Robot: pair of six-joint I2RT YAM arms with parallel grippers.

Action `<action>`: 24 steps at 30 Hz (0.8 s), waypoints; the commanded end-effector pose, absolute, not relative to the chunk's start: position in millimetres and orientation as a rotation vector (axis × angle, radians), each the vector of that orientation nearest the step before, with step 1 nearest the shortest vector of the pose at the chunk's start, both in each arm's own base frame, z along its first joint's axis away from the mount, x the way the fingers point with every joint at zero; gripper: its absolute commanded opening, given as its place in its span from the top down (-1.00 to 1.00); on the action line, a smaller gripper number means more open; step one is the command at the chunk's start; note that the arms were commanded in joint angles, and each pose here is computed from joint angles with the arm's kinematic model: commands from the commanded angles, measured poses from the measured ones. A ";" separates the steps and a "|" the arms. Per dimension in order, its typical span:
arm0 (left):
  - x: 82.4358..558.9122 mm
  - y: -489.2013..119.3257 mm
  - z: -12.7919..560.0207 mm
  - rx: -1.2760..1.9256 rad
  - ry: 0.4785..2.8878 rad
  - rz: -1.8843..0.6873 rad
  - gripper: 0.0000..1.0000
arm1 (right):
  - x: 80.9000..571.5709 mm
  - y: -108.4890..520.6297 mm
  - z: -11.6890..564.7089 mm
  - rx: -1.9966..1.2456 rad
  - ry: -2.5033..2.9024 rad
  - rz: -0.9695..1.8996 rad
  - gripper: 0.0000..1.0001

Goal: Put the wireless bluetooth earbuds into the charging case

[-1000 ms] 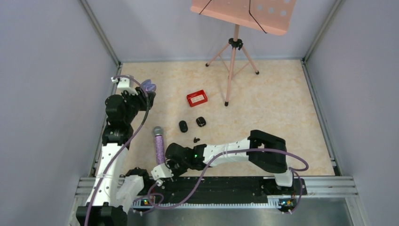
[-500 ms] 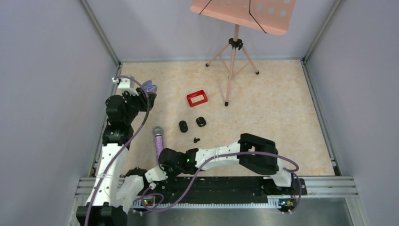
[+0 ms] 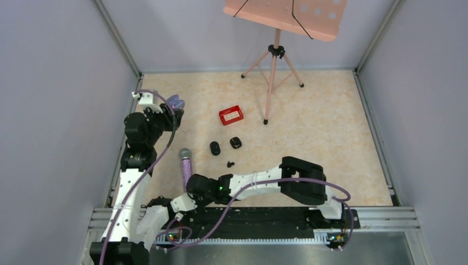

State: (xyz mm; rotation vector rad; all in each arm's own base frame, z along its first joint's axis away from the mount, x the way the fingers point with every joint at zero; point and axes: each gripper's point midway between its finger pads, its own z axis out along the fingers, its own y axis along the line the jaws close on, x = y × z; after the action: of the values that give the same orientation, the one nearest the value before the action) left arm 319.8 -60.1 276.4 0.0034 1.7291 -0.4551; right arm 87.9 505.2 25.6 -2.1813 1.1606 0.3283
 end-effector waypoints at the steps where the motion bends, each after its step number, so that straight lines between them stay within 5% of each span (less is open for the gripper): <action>1: 321.7 -59.7 289.5 0.031 1.664 -0.446 1.00 | 88.4 496.0 36.8 -2.163 1.168 0.288 0.57; 14: 322.8 -61.6 295.0 0.033 1.639 -0.461 1.00 | 98.9 485.7 39.1 -2.142 1.181 0.234 0.64; 24: 322.8 -61.2 295.3 0.042 1.638 -0.453 1.00 | 128.8 477.7 68.3 -2.004 1.207 0.129 1.00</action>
State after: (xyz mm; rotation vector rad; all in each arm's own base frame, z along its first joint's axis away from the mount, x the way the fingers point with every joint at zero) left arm 321.4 -60.1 277.5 0.0077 1.7124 -0.4545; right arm 114.3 480.2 25.5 -2.1169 1.2054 0.1396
